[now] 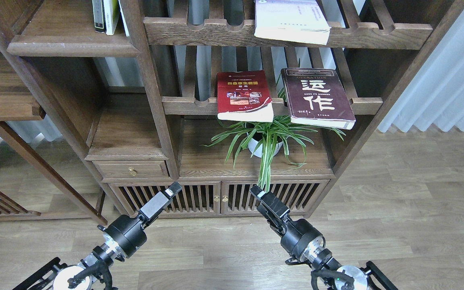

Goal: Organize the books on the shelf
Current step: 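Raise both grippers toward the books on the middle shelf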

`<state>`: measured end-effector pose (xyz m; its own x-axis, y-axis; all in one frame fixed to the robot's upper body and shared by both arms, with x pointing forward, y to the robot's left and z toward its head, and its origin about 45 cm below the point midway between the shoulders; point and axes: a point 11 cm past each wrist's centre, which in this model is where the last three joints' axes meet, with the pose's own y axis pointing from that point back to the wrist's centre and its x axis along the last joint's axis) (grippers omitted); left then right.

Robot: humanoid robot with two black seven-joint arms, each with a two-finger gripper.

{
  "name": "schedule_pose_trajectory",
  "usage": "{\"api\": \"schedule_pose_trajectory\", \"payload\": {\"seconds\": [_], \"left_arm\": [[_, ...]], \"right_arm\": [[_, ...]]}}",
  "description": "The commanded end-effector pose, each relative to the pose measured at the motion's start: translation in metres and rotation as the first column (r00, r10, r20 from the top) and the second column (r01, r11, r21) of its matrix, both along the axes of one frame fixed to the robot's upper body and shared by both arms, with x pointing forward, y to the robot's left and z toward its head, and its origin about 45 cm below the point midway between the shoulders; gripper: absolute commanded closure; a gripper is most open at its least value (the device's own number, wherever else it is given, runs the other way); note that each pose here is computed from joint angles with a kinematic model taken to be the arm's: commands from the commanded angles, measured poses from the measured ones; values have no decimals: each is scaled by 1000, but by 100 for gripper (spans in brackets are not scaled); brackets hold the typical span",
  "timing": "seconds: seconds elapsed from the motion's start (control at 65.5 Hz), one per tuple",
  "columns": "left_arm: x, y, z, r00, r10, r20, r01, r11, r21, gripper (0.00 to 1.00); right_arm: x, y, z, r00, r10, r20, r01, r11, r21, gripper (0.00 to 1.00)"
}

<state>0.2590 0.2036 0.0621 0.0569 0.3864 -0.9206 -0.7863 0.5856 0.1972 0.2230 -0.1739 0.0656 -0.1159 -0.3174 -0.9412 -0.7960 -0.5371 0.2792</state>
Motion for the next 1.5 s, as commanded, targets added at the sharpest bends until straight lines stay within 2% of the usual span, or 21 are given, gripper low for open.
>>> {"api": "schedule_pose_trajectory", "payload": {"seconds": [0.0,0.153,0.504,0.764,1.008,1.176,1.482], "left_arm": [[2,1,-3,1000,6,-10,-6,1000,0,0],[6,7,-1,1000,19,-6,-19,1000,0,0],[-2,18,-20,997,37,-62,-34,999,39,0],[1,21,-19,997,50,-56,-48,998,39,0],[0,24,-20,996,60,-60,-58,998,40,0],[3,33,-19,995,85,-55,-82,996,43,0],[2,62,-18,988,146,-49,-143,987,74,0]], "right_arm": [[0,0,0,1000,0,2,0,1000,-1,1],[0,0,0,1000,0,2,0,1000,-1,1],[2,0,-4,1000,2,-5,-2,1000,-8,1],[6,1,-12,1000,13,-18,-14,1000,-21,1],[1,17,-3,989,100,111,-105,993,44,1],[2,26,-1,982,138,125,-145,988,45,1],[36,29,11,970,165,176,-169,986,8,1]]}}
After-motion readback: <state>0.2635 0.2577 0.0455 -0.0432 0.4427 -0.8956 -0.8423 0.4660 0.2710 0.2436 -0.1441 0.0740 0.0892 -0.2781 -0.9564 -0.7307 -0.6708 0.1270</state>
